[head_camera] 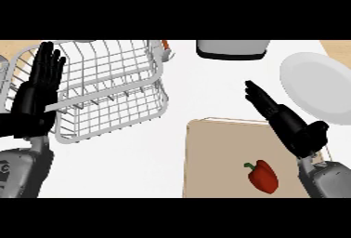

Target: Pick the bell pepper from the tray and place it in the plate

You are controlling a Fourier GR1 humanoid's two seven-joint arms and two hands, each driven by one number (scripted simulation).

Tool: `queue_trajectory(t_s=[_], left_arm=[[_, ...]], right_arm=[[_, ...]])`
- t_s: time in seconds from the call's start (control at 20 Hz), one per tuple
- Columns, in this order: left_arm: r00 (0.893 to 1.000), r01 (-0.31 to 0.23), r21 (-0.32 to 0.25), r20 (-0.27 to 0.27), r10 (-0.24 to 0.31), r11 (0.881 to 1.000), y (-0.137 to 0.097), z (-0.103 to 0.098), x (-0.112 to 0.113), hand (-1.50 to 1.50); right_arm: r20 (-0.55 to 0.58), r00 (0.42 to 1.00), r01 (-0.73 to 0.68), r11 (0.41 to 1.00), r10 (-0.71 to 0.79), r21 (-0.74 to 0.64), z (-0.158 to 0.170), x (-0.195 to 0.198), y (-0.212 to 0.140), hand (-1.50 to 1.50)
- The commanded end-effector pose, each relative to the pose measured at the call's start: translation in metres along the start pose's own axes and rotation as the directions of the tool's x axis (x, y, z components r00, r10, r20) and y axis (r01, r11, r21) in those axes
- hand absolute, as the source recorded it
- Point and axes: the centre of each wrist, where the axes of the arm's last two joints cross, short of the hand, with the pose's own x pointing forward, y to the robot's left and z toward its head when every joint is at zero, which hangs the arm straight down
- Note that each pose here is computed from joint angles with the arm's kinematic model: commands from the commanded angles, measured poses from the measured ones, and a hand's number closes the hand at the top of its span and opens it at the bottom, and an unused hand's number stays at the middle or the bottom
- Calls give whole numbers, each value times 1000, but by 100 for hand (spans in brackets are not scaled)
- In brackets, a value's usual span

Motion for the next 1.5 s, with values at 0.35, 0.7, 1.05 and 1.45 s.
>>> queue_trajectory(t_s=[0.35,0.7,1.05,1.45], left_arm=[[768,-232,-21,-617,170,973,14,66,-27,0],[761,-226,-26,-628,160,974,27,80,-15,0],[804,-203,-17,-573,157,979,61,113,11,0],[760,-160,-47,-644,93,986,20,120,-31,0]], right_arm=[[261,902,-338,939,343,-66,-13,76,-84,150],[409,911,-35,998,55,-55,-5,35,-102,-150],[353,907,-273,959,228,81,1,46,-121,-150],[297,819,-572,742,491,350,5,72,-124,-150]])
